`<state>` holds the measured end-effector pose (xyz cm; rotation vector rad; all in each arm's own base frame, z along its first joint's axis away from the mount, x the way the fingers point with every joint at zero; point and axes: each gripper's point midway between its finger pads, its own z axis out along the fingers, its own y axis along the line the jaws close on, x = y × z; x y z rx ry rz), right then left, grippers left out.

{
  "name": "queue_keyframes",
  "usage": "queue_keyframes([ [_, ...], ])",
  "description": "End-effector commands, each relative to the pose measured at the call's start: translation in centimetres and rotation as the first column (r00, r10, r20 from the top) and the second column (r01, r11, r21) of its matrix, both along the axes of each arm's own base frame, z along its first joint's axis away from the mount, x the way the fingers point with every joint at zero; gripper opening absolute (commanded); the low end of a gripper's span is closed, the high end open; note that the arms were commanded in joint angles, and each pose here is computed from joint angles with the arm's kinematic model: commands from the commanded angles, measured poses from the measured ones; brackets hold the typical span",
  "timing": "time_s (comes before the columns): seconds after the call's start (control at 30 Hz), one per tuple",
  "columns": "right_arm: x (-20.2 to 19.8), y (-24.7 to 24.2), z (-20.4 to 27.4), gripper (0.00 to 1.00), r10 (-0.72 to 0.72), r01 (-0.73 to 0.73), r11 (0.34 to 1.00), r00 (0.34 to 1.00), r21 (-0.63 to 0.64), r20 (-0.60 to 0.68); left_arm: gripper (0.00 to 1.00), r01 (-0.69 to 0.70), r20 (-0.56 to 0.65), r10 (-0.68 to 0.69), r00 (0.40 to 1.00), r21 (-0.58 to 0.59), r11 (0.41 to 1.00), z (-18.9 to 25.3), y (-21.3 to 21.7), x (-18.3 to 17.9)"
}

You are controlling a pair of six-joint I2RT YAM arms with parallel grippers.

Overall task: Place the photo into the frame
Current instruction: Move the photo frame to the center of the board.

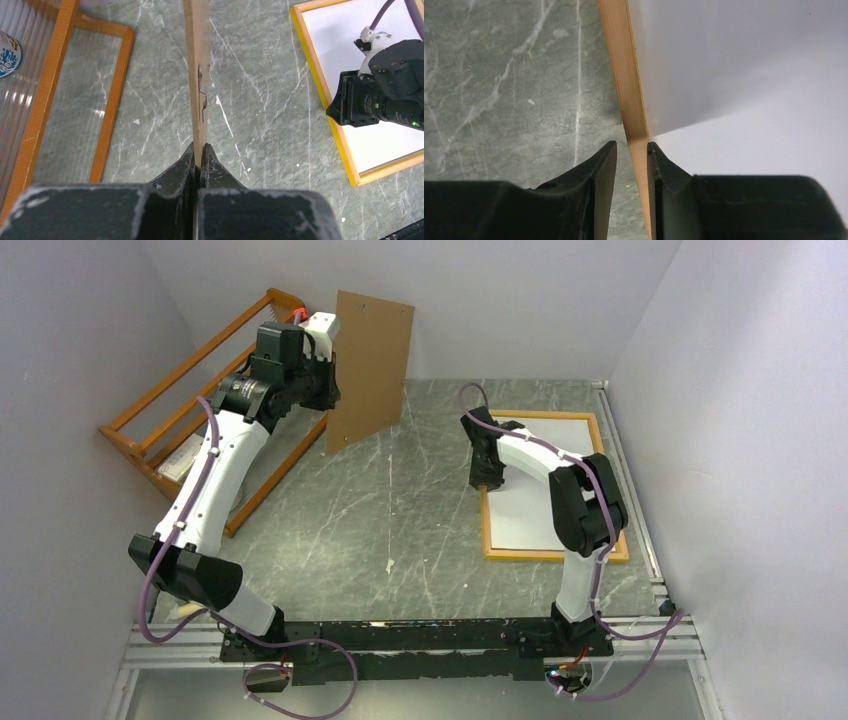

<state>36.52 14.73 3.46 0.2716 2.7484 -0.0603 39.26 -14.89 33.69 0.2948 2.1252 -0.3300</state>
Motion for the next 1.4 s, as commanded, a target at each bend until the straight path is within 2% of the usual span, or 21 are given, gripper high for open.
queue_keyframes([
  [0.0,0.4,0.9,0.2,0.32,0.024,-0.024,1.000,1.000,0.003,0.005,0.02,0.020,0.066,-0.019,0.998,-0.029,0.999,2.4,-0.3,0.2],
  [0.27,-0.2,0.6,-0.4,0.39,0.014,-0.014,1.000,1.000,-0.022,-0.022,0.03,0.026,0.056,-0.024,0.998,-0.033,0.999,2.0,-0.2,0.0],
  [0.37,-0.3,1.0,-0.4,0.33,0.023,-0.024,1.000,0.999,-0.014,-0.021,0.03,0.027,0.054,-0.025,0.998,-0.032,0.999,1.9,-0.2,0.0],
  [0.47,-0.3,2.0,0.0,0.21,0.035,-0.035,0.999,0.999,-0.001,-0.010,0.03,0.027,0.053,-0.025,0.998,-0.030,0.999,1.8,-0.2,-0.1],
  [0.63,-0.5,5.9,1.3,0.15,0.093,-0.094,0.991,0.996,0.092,0.014,0.03,0.023,0.062,-0.022,0.998,-0.025,0.999,2.0,0.0,0.0],
  [0.97,-1.6,15.4,3.2,0.14,0.199,-0.207,0.924,0.978,0.321,0.057,0.03,0.002,0.078,-0.002,0.997,-0.002,1.000,2.2,0.6,0.3],
  [1.17,-2.5,18.1,3.3,0.14,0.219,-0.222,0.901,0.974,0.373,0.050,0.03,-0.008,0.084,0.007,0.996,0.011,1.000,2.3,0.8,0.5],
  [1.37,-2.5,19.8,3.6,0.19,0.250,-0.249,0.871,0.967,0.424,0.055,0.03,-0.011,0.085,0.010,0.996,0.012,1.000,2.2,0.9,0.5],
])
